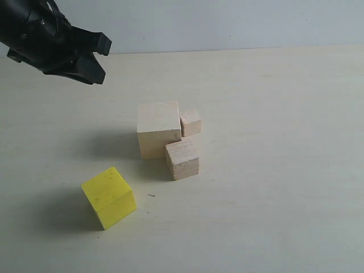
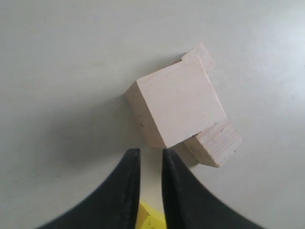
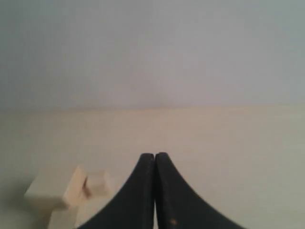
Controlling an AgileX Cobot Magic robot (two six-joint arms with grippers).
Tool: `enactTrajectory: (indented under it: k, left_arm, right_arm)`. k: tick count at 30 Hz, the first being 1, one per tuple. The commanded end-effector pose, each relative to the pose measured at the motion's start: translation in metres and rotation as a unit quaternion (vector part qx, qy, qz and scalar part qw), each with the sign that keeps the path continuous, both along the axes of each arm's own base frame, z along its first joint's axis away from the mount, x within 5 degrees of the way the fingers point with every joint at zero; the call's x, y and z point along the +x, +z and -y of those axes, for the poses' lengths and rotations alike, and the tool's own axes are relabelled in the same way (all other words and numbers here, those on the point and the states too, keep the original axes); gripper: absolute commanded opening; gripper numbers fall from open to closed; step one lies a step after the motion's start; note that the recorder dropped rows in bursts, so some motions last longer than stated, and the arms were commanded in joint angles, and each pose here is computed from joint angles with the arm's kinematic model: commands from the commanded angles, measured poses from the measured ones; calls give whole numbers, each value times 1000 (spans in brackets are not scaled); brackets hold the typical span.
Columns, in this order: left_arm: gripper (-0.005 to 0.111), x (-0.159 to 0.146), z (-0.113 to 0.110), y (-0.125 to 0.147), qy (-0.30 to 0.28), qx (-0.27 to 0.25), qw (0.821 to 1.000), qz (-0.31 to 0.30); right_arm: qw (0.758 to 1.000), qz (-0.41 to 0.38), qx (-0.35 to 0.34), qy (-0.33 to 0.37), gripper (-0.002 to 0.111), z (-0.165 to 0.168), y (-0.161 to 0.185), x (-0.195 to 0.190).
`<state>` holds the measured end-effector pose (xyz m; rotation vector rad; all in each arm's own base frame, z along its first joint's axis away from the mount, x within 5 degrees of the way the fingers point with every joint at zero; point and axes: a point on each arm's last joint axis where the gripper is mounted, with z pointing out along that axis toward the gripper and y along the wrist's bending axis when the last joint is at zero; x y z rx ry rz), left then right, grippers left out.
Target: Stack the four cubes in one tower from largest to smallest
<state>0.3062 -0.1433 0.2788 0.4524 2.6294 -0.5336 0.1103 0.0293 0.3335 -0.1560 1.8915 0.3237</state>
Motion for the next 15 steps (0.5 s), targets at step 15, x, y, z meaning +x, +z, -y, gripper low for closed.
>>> enactTrajectory:
  k: [15]
  left_arm:
    - [19, -1, 0, 9, 6, -16, 1000, 9]
  right_arm:
    - [876, -267, 94, 392, 0, -72, -103, 108]
